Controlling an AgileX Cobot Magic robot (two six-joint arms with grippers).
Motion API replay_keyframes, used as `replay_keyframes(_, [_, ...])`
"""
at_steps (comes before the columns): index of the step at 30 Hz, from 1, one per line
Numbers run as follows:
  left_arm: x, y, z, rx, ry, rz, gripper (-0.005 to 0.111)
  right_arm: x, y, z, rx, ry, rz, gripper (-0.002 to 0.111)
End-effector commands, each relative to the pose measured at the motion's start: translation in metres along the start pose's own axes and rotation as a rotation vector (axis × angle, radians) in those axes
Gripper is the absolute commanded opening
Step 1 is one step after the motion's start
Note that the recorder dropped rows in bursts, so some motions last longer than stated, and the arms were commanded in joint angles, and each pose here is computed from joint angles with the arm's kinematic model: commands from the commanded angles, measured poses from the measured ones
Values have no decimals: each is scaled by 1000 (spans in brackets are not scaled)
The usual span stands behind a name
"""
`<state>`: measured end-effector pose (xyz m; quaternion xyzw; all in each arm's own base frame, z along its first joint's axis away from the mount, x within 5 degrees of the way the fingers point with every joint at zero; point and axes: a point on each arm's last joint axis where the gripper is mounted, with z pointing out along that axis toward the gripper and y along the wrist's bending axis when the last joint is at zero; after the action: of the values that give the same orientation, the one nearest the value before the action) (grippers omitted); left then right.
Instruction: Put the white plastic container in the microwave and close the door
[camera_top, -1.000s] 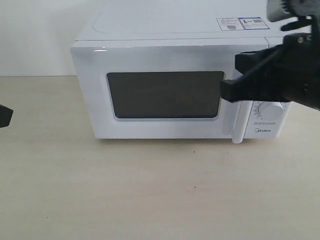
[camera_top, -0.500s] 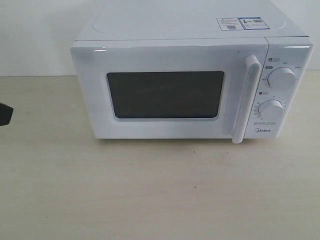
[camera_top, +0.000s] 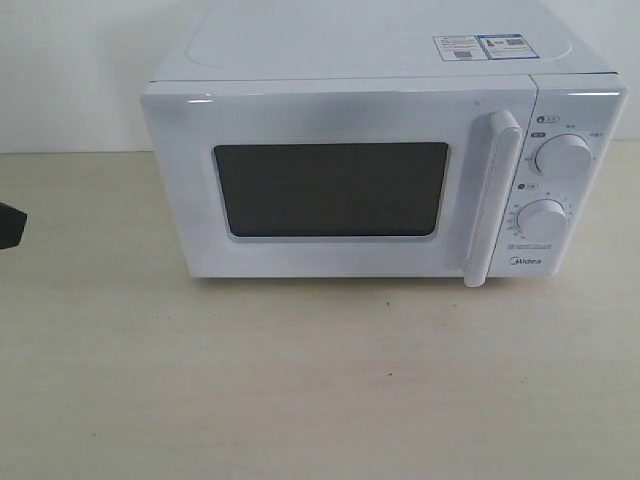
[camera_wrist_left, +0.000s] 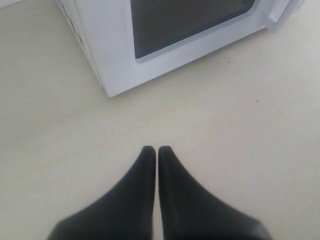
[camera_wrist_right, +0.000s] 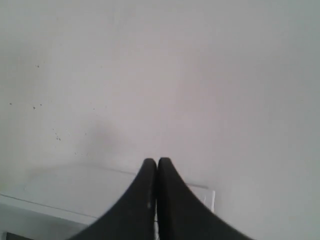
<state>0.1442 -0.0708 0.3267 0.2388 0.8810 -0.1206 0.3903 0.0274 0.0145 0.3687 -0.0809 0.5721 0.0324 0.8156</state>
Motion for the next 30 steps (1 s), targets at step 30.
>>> replay_keyframes(30, [0,-1,-1,-2,-14,0,4,180,-5,-38,224,542,108,0])
